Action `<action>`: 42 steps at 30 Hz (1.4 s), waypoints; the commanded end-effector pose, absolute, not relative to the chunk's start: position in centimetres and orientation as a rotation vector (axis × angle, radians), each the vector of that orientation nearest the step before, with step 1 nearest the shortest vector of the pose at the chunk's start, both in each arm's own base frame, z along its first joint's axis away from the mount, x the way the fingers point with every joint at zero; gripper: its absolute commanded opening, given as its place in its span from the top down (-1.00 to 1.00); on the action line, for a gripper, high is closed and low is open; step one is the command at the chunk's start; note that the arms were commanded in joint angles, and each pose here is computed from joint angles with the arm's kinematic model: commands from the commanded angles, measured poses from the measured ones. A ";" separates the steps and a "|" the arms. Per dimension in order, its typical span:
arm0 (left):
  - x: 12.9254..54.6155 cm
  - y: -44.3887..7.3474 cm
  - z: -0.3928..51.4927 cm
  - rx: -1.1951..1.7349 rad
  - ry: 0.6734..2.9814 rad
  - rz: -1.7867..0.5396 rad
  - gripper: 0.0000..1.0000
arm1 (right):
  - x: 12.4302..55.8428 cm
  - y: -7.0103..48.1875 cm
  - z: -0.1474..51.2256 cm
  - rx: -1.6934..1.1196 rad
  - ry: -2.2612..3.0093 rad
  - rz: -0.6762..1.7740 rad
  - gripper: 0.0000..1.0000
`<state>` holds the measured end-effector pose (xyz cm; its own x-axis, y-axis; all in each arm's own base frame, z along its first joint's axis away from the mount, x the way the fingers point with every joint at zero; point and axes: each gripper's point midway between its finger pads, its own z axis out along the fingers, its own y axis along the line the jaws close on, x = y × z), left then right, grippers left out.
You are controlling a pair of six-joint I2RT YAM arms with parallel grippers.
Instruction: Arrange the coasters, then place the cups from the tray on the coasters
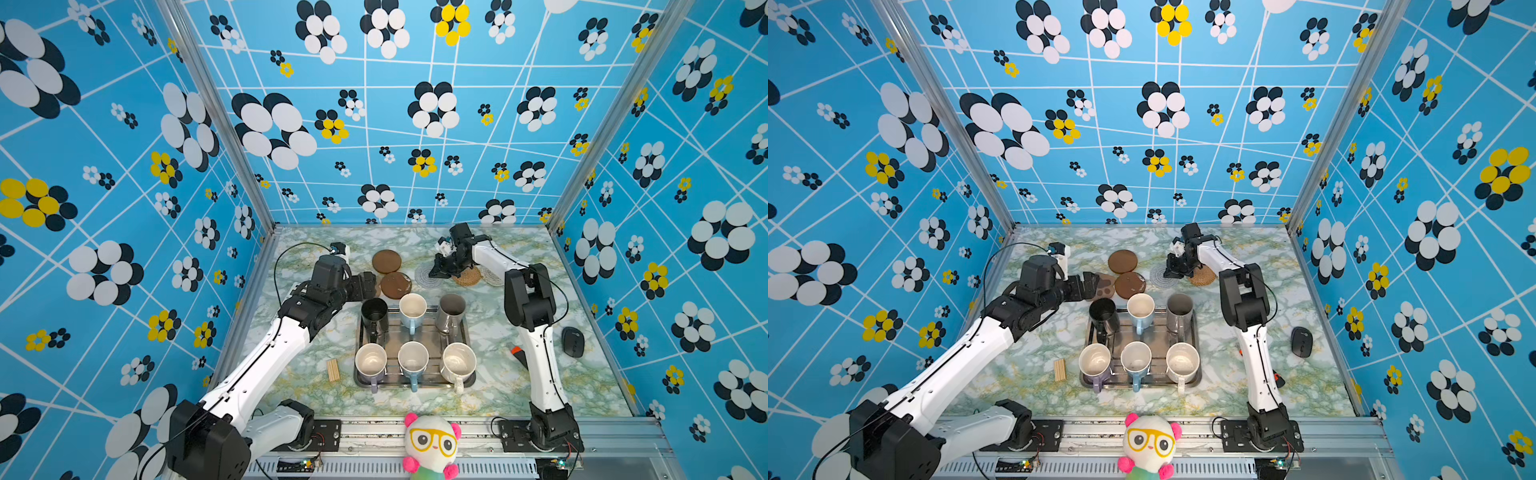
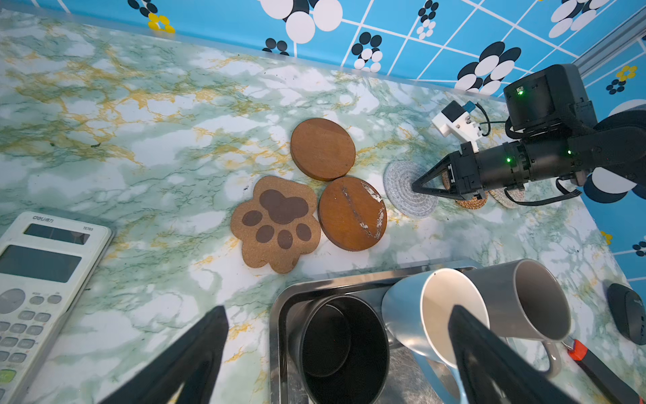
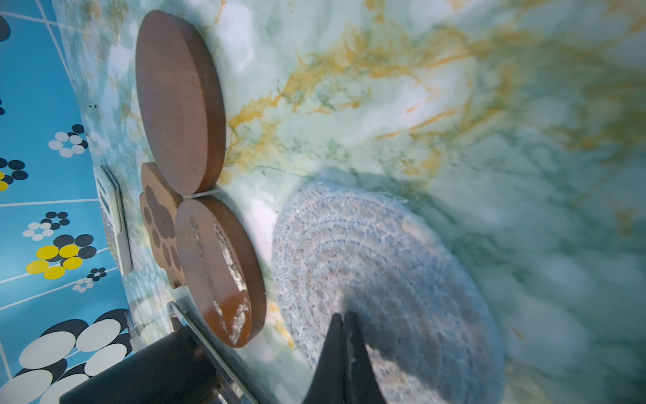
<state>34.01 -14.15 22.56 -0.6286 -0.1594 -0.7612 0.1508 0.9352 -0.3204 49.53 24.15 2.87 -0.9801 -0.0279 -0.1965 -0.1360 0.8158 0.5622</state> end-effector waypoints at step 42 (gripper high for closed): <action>35.5 -10.5 21.7 0.071 2.439 0.002 -0.98 | 49.5 22.1 18.9 -0.090 2.501 0.880 0.74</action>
<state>36.18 -12.41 24.00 -0.6637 -0.0523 -0.7462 0.0813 0.9866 -0.1414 50.36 22.49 17.50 -0.9023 0.0428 -0.4289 -0.2303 0.7933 0.5636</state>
